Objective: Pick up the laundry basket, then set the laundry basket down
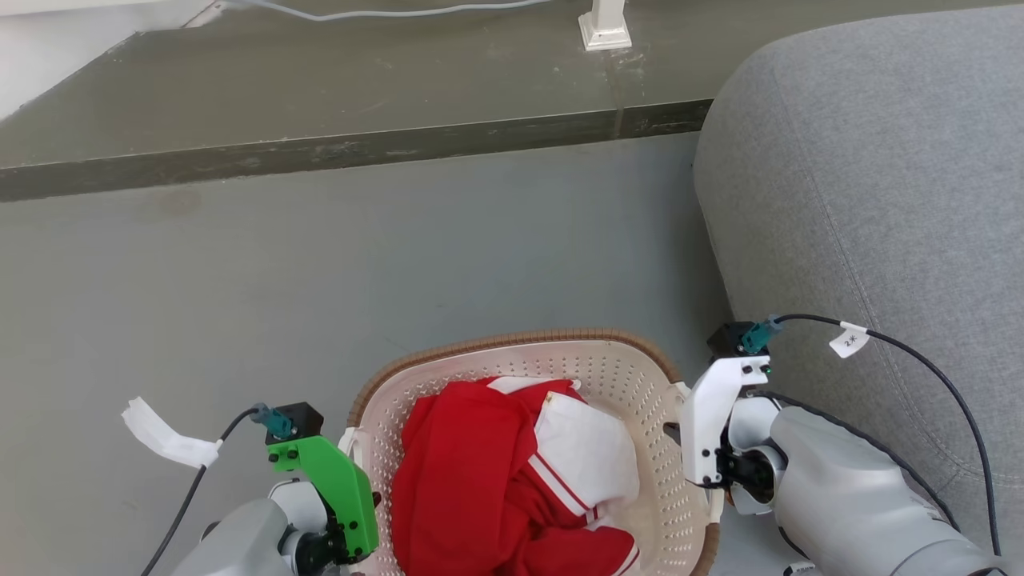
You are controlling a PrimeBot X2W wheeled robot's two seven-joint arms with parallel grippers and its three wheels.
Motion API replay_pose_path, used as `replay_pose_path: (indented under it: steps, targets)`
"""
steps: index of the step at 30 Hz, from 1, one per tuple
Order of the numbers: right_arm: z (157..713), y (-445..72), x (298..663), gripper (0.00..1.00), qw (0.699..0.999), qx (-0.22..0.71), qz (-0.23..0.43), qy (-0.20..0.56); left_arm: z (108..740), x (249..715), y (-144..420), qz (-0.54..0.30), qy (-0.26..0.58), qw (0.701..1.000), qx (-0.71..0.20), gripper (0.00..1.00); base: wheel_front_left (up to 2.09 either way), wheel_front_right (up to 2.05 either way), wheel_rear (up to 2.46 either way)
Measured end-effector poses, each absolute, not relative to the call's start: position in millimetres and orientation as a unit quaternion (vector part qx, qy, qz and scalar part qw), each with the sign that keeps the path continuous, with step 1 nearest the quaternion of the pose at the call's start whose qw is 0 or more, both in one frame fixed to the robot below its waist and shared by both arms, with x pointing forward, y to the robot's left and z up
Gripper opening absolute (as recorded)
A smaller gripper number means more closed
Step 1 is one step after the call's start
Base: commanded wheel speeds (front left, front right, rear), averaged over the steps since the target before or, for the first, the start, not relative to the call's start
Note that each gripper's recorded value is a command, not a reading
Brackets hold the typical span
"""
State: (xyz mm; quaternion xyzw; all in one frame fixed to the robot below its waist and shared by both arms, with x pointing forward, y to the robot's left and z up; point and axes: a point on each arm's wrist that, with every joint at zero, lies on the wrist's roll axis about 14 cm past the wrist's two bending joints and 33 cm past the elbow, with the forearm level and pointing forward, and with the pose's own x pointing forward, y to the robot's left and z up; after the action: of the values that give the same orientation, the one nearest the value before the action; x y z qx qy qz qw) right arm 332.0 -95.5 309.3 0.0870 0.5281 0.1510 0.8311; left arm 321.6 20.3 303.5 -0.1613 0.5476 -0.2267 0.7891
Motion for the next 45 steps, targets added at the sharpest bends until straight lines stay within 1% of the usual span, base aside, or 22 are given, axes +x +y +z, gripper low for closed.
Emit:
replay_pose_path:
  steps: [28,33,45]
  targets:
    - [301.3,-93.8,330.7,0.0,0.818,0.091,0.153,0.547,293.4,316.0,22.3,-0.226,0.57,0.772,-0.166,0.0,0.0,0.0,0.0]
    - [299.6,-93.8,336.7,0.0,0.818,0.091,0.154,0.547,291.1,322.0,21.9,-0.227,0.571,0.771,-0.165,0.0,0.0,0.0,0.0]
    - [288.5,-91.6,361.5,0.0,0.826,0.097,0.154,0.534,278.9,349.4,23.4,-0.22,0.558,0.781,-0.175,0.0,0.0,0.0,0.0]
